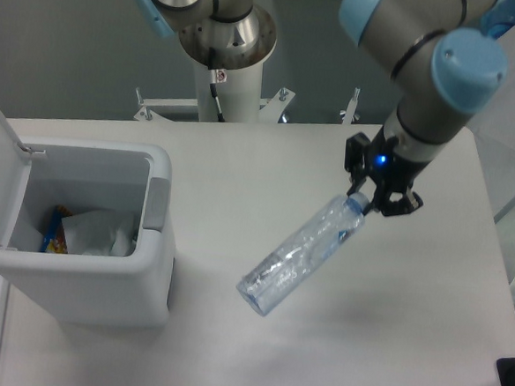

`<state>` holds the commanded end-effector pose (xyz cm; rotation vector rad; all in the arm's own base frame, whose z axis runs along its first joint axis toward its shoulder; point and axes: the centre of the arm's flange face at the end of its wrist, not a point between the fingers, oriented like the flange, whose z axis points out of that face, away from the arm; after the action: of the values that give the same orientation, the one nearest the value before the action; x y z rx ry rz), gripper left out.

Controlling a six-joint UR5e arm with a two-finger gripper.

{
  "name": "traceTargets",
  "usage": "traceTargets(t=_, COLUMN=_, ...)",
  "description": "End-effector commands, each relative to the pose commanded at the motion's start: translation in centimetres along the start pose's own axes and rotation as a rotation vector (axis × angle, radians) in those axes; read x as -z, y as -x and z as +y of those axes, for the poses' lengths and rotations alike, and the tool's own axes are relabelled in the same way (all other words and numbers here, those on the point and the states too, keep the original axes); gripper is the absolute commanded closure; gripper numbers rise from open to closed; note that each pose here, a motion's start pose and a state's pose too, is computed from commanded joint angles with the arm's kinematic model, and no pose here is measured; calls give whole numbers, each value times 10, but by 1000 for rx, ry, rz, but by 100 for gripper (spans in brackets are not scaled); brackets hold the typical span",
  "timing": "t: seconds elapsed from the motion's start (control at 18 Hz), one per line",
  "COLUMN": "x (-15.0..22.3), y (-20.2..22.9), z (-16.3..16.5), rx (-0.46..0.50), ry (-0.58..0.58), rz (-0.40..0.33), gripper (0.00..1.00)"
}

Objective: Place the trash in the trash can
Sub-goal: 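Lift the bottle by its cap and swing it over the bin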

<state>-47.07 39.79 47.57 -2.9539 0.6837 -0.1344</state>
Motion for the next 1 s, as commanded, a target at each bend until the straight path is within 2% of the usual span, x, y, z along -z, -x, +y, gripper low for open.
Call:
traceTargets(t=0.5, x=76, y=-72, z=-27, rx=-4, ry=-7, rz=-43, gripper=77)
traceTargets(t=1.0, x=105, y=-127, z=-89, rx=-108, ry=0, rz=-97, gripper=73)
